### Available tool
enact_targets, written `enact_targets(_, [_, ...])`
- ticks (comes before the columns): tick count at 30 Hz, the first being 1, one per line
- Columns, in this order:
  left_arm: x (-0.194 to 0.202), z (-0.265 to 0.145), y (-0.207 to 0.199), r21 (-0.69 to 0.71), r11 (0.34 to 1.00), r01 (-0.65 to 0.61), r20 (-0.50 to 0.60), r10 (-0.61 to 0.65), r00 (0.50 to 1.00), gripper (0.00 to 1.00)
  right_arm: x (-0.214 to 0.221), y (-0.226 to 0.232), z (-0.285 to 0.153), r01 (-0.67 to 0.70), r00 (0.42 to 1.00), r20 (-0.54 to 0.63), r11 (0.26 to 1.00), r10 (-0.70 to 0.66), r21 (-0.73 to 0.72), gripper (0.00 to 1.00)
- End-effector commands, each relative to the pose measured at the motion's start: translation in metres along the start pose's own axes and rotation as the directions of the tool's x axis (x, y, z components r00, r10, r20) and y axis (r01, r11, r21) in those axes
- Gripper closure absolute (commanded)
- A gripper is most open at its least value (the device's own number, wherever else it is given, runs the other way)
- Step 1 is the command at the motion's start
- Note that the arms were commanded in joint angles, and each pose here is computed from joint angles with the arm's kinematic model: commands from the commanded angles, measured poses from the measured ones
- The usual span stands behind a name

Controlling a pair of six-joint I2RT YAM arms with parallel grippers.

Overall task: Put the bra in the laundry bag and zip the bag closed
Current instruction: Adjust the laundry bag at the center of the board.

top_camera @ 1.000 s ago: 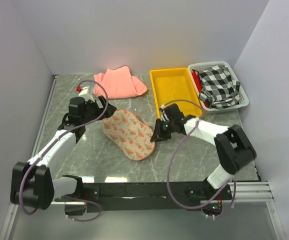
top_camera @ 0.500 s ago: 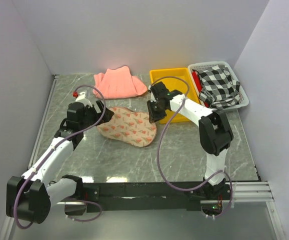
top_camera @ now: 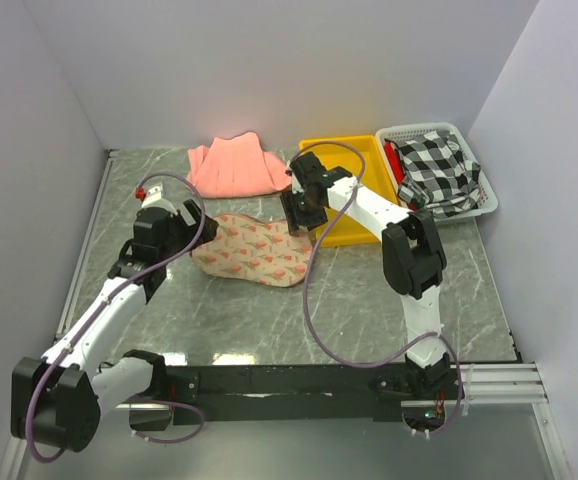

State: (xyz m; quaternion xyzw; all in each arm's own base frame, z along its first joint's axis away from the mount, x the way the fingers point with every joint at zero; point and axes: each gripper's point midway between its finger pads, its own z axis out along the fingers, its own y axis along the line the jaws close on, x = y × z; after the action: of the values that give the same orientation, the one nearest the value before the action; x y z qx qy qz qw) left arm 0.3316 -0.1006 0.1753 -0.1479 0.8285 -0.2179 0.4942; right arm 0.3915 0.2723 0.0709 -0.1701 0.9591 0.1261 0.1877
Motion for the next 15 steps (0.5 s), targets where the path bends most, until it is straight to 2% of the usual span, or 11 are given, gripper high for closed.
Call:
enact_targets(1, [0.0,0.016,0.012,-0.064,0.998,0.028,0.017,-0.027,1.0,0.05,-0.038,0.012,-0.057,0.001,0.984,0.176,1.0,0.0,-0.005,0.33])
enact_targets(3, [0.01,0.027,0.015,-0.07,0.997,0.029,-0.016,-0.031,0.999,0.05,-0.042,0.013,-0.072,-0.008,0.978,0.21,1.0,0.01,-0.008,0.3])
enact_targets(4, [0.001,0.033,0.009,-0.04,0.999,0.031,0.022,-0.03,0.999,0.05,-0.043,0.015,-0.087,-0.017,0.971,0.237,1.0,0.02,-0.012,0.29])
enact_targets(6, [0.007,0.046,0.017,-0.066,0.997,0.029,0.006,-0.028,1.0,0.05,-0.04,0.02,-0.101,-0.019,0.967,0.252,0.999,0.029,-0.045,0.27])
enact_targets(9, [0.01,0.065,0.025,-0.099,0.995,0.017,-0.008,-0.018,1.0,0.05,-0.019,0.045,-0.121,-0.016,0.971,0.23,0.982,0.061,-0.19,0.27])
enact_targets(11, [0.007,0.073,0.027,-0.098,0.995,0.025,0.01,-0.024,1.0,0.06,0.01,0.063,-0.128,-0.007,0.978,0.196,0.959,0.065,-0.284,0.27])
enact_targets(15, [-0.004,0.075,0.03,-0.082,0.996,0.038,0.048,-0.034,0.998,0.05,0.059,0.074,-0.127,-0.018,0.986,0.15,0.94,0.073,-0.341,0.27])
